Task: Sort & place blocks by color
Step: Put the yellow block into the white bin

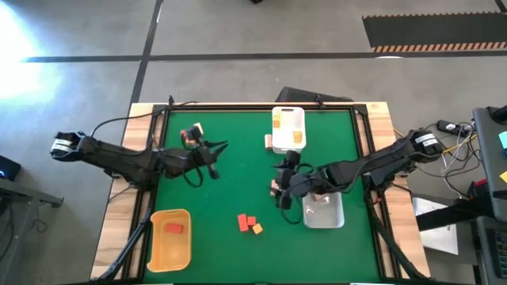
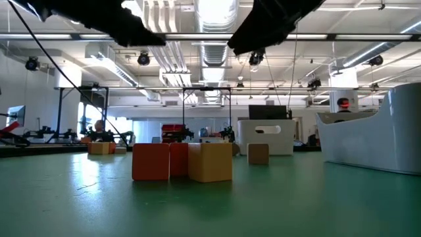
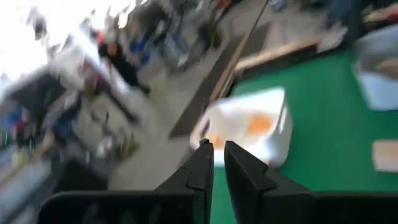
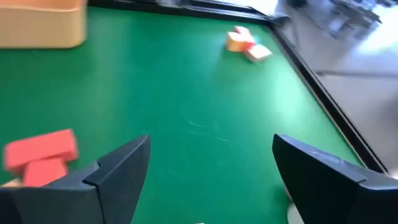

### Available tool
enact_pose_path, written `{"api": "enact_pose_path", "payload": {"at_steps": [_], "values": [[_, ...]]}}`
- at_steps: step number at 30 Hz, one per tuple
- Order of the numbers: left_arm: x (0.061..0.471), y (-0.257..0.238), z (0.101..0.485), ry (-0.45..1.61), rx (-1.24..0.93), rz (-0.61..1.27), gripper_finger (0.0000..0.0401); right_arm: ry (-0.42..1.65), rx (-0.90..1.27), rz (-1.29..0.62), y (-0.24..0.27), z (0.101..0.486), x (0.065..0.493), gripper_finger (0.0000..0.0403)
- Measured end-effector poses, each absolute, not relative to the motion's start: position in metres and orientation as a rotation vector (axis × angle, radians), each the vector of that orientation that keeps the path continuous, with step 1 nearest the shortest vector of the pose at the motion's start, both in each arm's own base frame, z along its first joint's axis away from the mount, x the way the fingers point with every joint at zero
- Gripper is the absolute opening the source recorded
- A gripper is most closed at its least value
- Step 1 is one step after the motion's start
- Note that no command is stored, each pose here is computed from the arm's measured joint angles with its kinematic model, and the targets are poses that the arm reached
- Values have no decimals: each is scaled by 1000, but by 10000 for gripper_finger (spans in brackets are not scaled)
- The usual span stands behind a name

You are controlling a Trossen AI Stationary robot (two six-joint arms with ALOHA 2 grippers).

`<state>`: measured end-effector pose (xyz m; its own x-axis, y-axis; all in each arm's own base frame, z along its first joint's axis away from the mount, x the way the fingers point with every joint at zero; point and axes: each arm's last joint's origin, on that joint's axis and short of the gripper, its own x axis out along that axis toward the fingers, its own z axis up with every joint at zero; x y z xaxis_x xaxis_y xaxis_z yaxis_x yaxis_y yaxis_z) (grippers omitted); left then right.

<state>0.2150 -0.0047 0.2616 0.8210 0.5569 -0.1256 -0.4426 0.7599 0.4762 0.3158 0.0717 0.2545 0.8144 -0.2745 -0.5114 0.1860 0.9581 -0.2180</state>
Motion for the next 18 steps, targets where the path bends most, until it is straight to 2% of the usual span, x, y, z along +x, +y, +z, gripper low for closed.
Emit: {"api": "enact_pose_path", "payload": {"at_steps": [7,10,15,18], "values": [[215,38,247,574,181,796,1,560,-206,-215,60,271,295,326],[210,60,246,788,67,819,0,532,-212,-213,56,280,283,326],[208,90,245,1090,-145,734,0,507,-229,-206,52,285,264,326],[205,105,237,1255,-253,847,0,489,-246,-207,49,287,253,326]]}}
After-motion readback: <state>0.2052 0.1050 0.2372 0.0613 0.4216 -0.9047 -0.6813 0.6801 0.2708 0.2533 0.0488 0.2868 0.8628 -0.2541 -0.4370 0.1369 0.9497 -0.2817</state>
